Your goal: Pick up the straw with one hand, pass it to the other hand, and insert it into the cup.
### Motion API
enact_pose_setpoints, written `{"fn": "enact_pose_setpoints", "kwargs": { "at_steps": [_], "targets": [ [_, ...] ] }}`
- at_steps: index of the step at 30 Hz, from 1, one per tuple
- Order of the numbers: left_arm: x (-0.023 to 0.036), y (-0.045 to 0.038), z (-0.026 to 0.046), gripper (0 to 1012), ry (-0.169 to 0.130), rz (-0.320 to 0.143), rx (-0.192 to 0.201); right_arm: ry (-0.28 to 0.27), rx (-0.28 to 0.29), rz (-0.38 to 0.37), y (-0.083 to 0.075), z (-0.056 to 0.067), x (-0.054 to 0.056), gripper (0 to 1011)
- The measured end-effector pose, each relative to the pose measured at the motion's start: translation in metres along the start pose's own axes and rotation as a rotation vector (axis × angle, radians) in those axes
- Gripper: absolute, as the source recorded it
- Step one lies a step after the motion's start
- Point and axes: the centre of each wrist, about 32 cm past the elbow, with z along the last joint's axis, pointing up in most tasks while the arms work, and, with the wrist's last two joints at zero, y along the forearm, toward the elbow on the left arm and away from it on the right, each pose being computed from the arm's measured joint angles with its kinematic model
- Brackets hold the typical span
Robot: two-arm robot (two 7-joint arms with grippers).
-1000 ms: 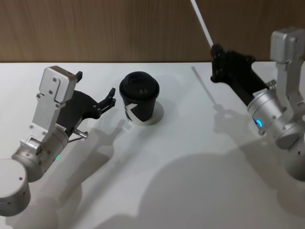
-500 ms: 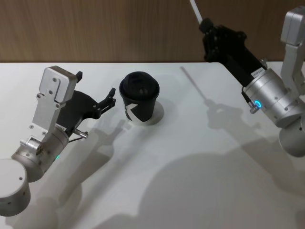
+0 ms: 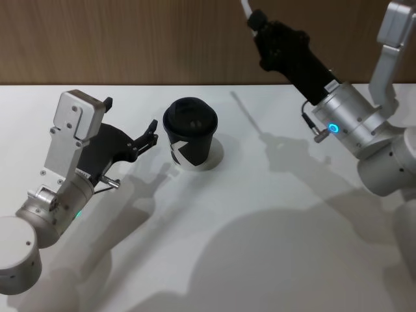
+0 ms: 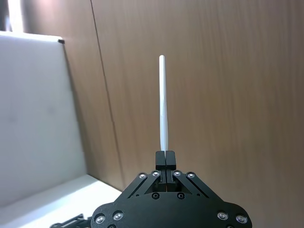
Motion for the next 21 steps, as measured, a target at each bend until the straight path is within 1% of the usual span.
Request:
{"fn": "enact_pose_setpoints", "kwargs": {
  "at_steps": [1, 2, 10, 15, 21],
  "targets": [
    [0.0000, 0.0000, 0.0000, 1003, 0.000, 0.000, 0.000, 0.013, 0.000, 0.005, 0.001, -0.002, 0.000, 7],
    [0.0000, 0.0000, 0.0000, 1003, 0.000, 0.000, 0.000, 0.039, 0.002, 0.015, 0.003, -0.005, 0.000, 7],
    [0.0000, 0.0000, 0.0000, 1003, 0.000, 0.000, 0.000, 0.134, -0.003, 0.068, 0.009, -0.017, -0.002, 7],
    [0.0000, 0.0000, 0.0000, 1003, 0.000, 0.000, 0.000, 0.159, -0.009, 0.083, 0.010, -0.020, -0.004, 7],
    [0.0000, 0.0000, 0.0000, 1003, 0.000, 0.000, 0.000, 0.191, -0.016, 0.089, 0.005, -0.024, -0.006, 7]
  ]
}}
